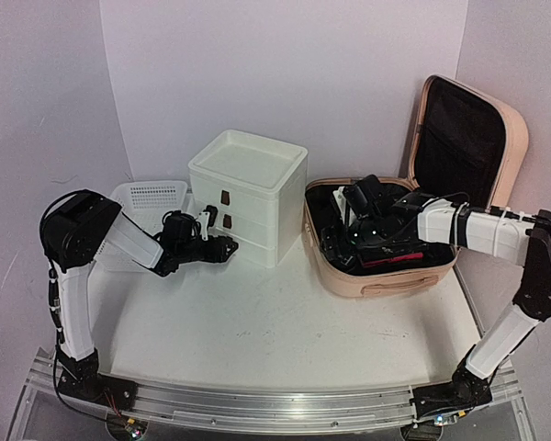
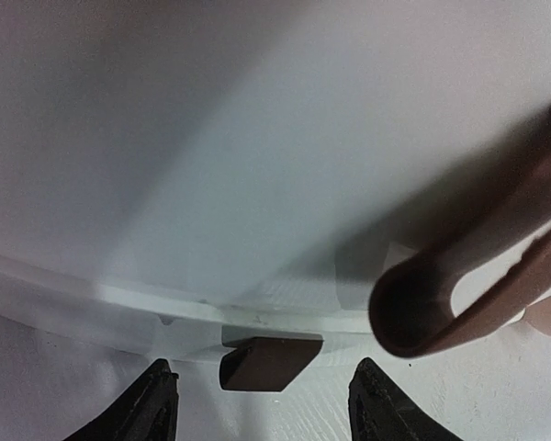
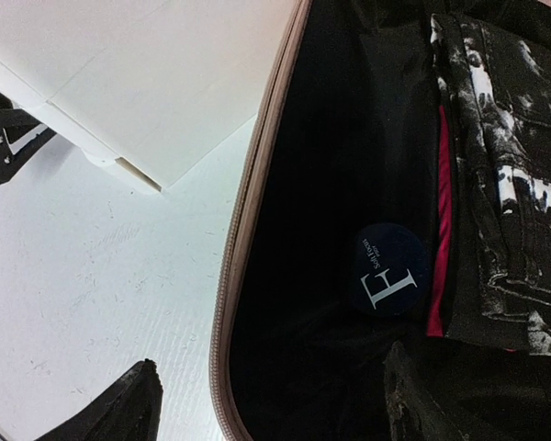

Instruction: Open, take out, and arrange the luggage

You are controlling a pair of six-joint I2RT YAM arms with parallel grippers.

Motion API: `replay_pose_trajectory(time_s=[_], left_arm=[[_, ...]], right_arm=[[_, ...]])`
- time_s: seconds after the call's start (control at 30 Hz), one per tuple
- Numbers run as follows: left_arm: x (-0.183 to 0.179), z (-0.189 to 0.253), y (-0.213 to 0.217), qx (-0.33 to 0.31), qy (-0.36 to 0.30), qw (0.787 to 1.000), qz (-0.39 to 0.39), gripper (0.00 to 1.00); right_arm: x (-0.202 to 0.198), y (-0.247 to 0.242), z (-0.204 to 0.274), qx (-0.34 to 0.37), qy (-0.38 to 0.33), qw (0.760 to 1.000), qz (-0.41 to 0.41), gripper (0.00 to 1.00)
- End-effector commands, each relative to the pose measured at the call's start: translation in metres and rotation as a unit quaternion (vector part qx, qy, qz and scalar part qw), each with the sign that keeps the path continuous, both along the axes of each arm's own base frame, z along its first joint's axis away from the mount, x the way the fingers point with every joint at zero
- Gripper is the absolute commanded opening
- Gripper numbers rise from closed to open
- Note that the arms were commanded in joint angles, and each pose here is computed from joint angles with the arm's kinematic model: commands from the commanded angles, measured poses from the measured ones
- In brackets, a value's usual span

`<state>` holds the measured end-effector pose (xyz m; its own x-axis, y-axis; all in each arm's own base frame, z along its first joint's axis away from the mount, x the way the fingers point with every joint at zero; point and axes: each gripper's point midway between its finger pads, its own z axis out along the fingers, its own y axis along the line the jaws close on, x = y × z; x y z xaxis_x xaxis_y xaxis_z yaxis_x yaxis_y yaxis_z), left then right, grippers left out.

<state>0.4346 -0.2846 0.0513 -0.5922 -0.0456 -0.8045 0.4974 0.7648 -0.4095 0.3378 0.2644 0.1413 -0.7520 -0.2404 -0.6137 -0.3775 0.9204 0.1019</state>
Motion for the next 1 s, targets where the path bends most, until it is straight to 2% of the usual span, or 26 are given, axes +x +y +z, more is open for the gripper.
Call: replay_pose_trajectory(time_s=[0.0,0.23,0.5,0.77,0.97], left_arm=[[0.018,0.028,-0.002,-0.067,-0.014,0.998,-0.002,0.64],[0.023,0.026,-0.007,-0.087,0.003,0.996,-0.017,0.57],[0.022,0.035,-0.007,-0.089,-0.008,0.996,-0.018,0.22],[0.005,0.043,-0.005,-0.074,-0.021,0.997,-0.025,0.02],[-0.014,0.044,0.001,-0.046,-0.023,0.998,-0.025,0.00]], right_arm=[[0.000,0.001,0.022,0.029,-0.024,0.999,-0.007,0.83],[-0.001,0.002,0.022,0.034,-0.021,0.999,-0.007,0.83],[0.000,0.003,0.021,0.035,-0.020,0.999,-0.007,0.83],[0.002,0.000,0.014,0.024,-0.020,0.999,-0.013,0.83],[0.016,-0.011,0.009,0.001,-0.029,0.998,-0.053,0.84]])
